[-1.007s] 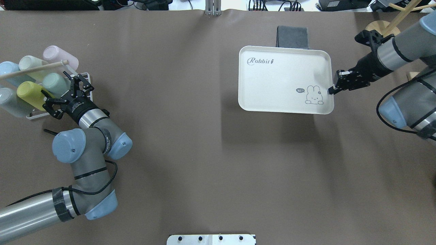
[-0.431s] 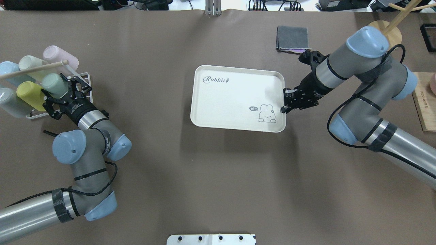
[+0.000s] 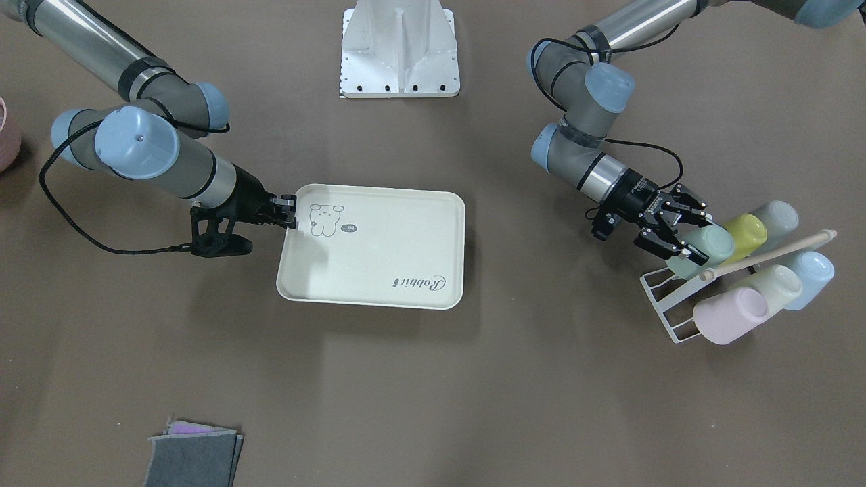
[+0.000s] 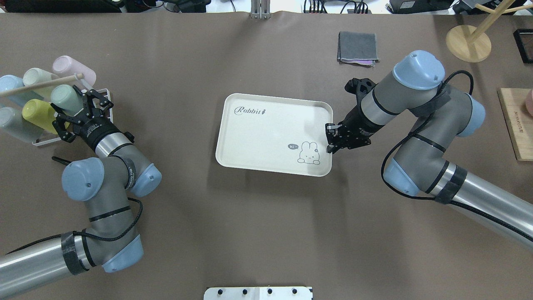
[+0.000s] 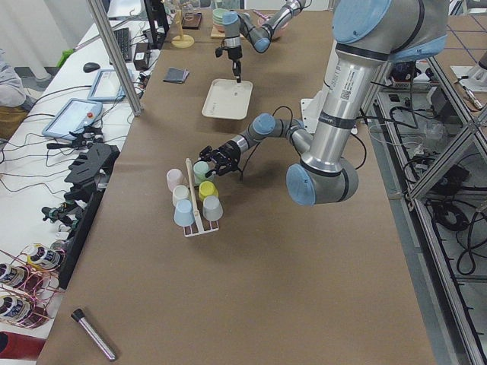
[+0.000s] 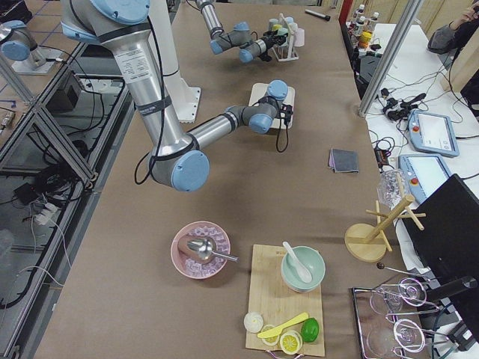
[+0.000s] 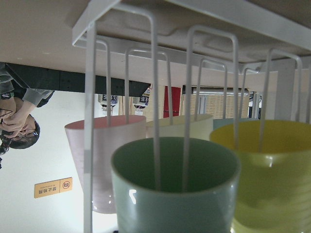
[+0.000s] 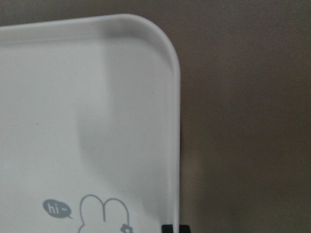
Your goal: Pick up and place green cup on tray
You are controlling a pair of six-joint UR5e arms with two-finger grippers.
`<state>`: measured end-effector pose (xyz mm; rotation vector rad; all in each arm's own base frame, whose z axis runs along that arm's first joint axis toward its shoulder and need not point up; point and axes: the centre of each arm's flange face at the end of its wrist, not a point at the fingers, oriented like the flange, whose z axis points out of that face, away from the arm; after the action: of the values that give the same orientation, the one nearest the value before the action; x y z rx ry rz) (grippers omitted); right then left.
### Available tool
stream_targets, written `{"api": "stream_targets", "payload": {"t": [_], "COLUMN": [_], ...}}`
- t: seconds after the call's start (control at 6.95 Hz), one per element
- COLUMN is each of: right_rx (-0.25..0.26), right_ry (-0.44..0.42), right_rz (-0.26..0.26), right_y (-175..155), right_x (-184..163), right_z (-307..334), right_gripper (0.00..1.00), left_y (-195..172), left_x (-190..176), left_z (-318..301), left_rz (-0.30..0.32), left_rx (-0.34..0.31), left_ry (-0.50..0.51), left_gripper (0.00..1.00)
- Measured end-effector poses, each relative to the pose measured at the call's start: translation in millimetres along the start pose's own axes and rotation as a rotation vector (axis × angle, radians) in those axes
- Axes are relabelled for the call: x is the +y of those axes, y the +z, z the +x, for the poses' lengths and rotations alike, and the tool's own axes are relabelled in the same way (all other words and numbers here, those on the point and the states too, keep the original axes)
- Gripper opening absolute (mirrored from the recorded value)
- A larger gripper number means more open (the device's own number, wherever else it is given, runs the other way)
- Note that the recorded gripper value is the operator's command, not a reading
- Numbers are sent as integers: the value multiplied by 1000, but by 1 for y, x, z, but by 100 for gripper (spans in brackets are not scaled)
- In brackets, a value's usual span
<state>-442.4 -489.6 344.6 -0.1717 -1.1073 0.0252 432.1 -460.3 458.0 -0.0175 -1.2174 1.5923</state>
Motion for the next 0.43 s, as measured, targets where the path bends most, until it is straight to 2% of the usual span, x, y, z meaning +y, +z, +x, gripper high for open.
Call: {"api": "stream_targets", "payload": {"t": [0.43], "right_rx": [21], "right_ry": [-38], "right_rz": [5], "right_y": [16], "right_x": [7], "right_z": [-12], "right_gripper": [0], "left_y": [-14], "left_x": [50], "left_z": [6], "left_rz": [-7], "left_rx": [27], "left_ry": [2], "left_gripper": [38]}}
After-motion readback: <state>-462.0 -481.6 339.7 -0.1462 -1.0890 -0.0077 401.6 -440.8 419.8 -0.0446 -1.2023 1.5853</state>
